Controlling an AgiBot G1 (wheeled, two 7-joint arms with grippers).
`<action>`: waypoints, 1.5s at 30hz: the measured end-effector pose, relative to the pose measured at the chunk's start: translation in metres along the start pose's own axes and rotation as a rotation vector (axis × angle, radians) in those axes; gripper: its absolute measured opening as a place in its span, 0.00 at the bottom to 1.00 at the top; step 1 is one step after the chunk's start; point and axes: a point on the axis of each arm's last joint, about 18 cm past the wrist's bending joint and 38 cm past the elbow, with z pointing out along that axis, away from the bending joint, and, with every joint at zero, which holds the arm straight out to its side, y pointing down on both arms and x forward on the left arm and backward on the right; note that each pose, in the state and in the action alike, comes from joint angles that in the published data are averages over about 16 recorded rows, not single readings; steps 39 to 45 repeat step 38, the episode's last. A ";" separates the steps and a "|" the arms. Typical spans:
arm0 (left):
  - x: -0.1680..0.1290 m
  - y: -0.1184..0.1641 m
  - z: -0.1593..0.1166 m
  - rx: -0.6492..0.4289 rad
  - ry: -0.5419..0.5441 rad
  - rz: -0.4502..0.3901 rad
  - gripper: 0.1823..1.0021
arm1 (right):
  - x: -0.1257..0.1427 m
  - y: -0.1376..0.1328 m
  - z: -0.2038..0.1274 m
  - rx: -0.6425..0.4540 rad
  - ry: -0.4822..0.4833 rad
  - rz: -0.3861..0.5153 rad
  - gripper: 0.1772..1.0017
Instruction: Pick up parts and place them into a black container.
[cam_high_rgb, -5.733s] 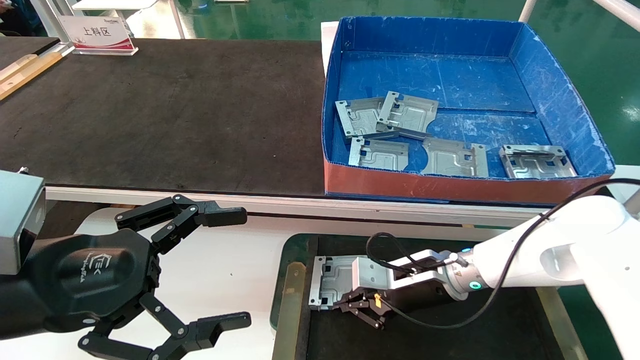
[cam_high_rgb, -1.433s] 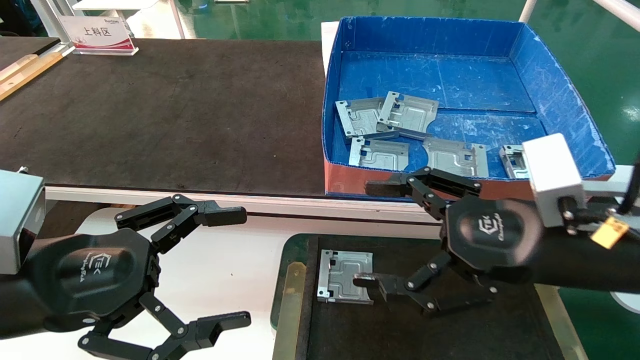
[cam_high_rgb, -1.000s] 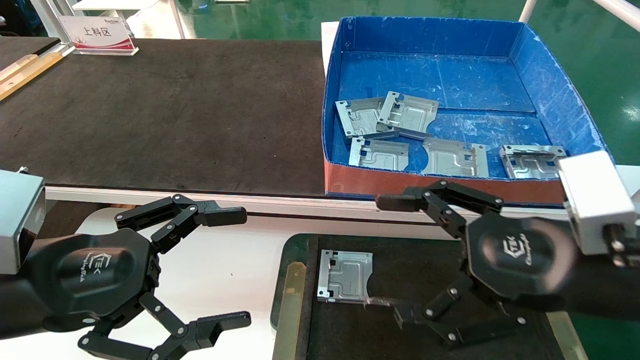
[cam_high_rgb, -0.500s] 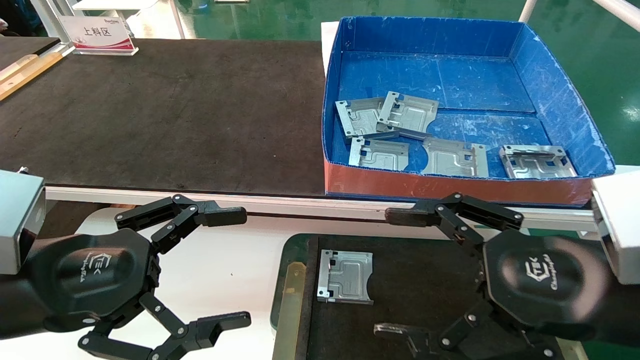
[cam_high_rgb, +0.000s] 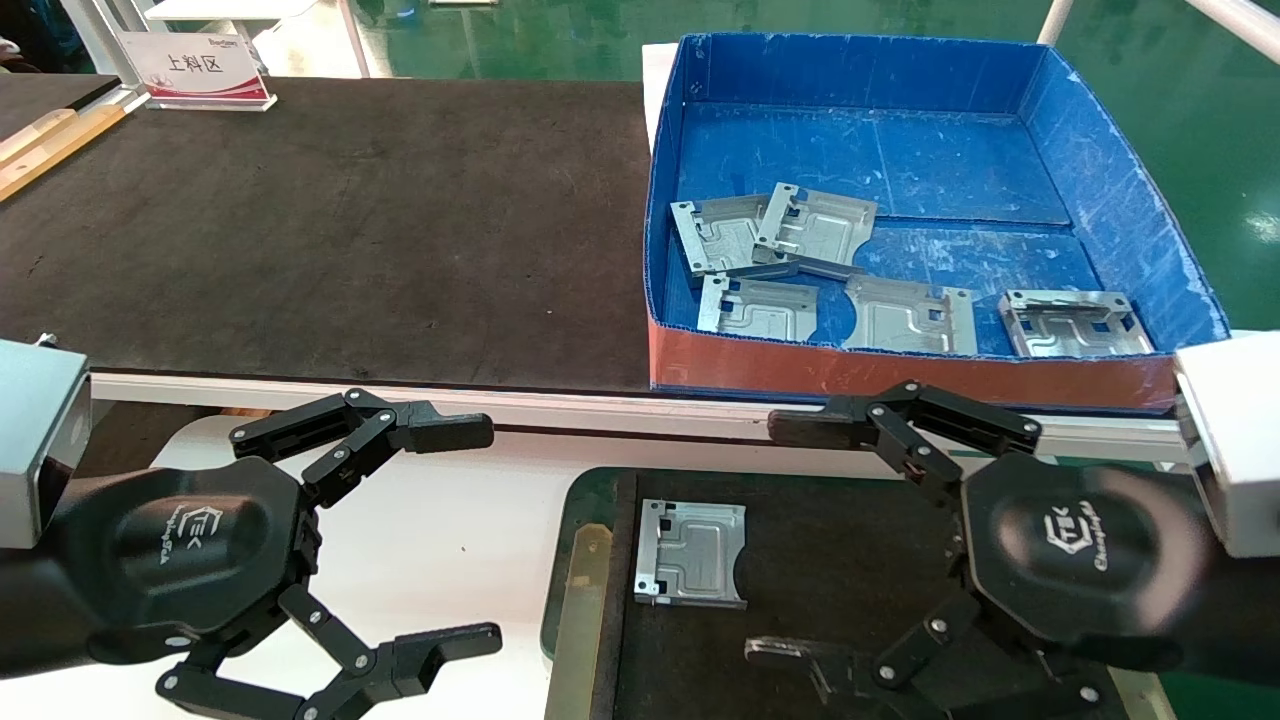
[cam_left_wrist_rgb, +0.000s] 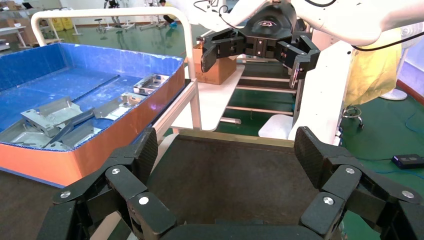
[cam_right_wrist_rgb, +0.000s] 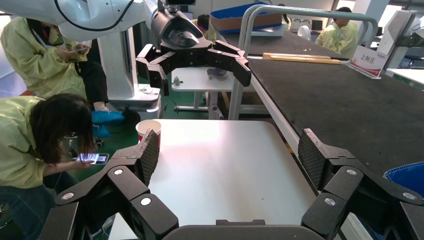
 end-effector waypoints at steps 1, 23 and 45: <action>0.000 0.000 0.000 0.000 0.000 0.000 1.00 | 0.000 0.000 0.000 0.000 0.000 0.000 1.00; 0.000 0.000 0.000 0.000 0.000 0.000 1.00 | 0.001 0.001 0.001 -0.001 -0.001 0.001 1.00; 0.000 0.000 0.000 0.000 0.000 0.000 1.00 | 0.001 0.001 0.001 -0.001 -0.001 0.001 1.00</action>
